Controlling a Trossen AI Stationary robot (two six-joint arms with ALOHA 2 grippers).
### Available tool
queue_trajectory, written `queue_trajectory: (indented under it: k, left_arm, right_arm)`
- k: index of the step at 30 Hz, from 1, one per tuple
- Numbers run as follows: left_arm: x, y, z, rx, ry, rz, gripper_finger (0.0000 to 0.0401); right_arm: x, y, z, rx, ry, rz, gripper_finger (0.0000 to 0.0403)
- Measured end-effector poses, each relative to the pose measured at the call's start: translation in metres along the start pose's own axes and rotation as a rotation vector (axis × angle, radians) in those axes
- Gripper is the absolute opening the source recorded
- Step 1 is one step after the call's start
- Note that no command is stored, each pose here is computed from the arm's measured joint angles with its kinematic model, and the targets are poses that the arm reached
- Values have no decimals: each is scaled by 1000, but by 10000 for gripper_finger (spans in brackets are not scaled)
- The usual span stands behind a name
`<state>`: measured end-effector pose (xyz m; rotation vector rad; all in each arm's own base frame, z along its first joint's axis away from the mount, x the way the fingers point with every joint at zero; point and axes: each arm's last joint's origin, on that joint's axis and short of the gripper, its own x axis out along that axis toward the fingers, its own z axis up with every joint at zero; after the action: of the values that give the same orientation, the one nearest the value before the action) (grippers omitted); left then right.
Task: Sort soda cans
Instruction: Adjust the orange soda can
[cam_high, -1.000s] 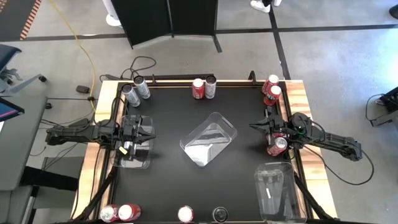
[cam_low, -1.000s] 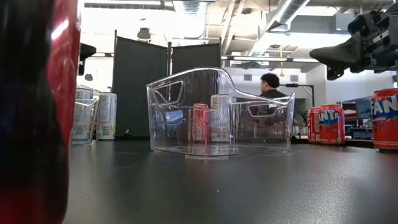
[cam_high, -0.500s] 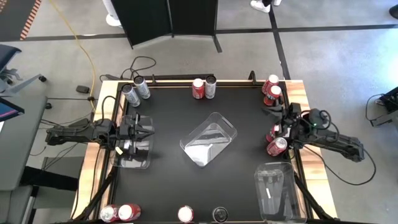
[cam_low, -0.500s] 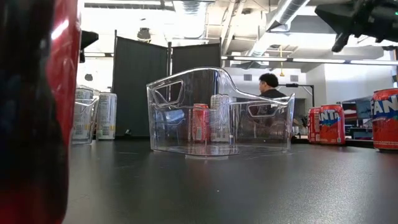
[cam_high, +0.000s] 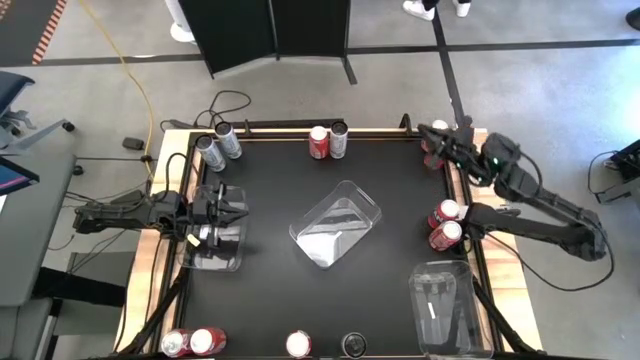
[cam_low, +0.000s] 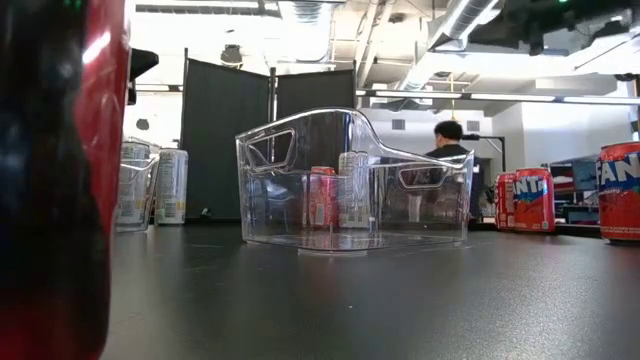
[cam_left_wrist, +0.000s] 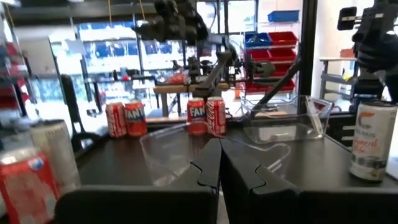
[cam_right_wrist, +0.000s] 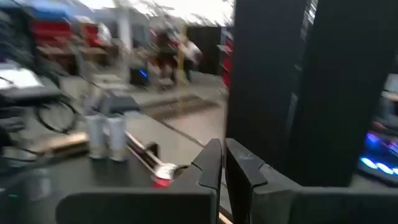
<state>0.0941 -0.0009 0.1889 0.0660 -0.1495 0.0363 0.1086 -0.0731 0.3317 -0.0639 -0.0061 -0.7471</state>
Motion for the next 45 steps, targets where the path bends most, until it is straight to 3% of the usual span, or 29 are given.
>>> queue_trajectory:
  k: [9, 14, 18, 24, 30, 35, 45]
  left_arm:
    - [0, 0, -4, -68, 38, -1, 2]
    - [0, 0, -6, -74, 59, 0, 2]
    - [0, 0, -5, -75, 55, 0, 2]
    - [0, 0, -5, -115, 54, 1, 2]
    - [0, 0, -4, -116, 46, 1, 2]
    - [0, 0, -4, -116, 46, 1, 2]
    - [0, 0, -2, -99, 26, 1, 2]
  right_arm:
    - [25, -19, 11, 24, 406, -272, 41]
    - [29, -26, 4, 47, 607, -350, 73]
    - [25, -34, 5, 97, 736, -423, 139]
    - [18, -51, -4, 173, 978, -554, 280]
    - [30, -67, -24, 321, 1142, -499, 383]
    - [38, -74, -33, 327, 1242, -538, 392]
    - [43, -74, -36, 381, 1175, -617, 395]
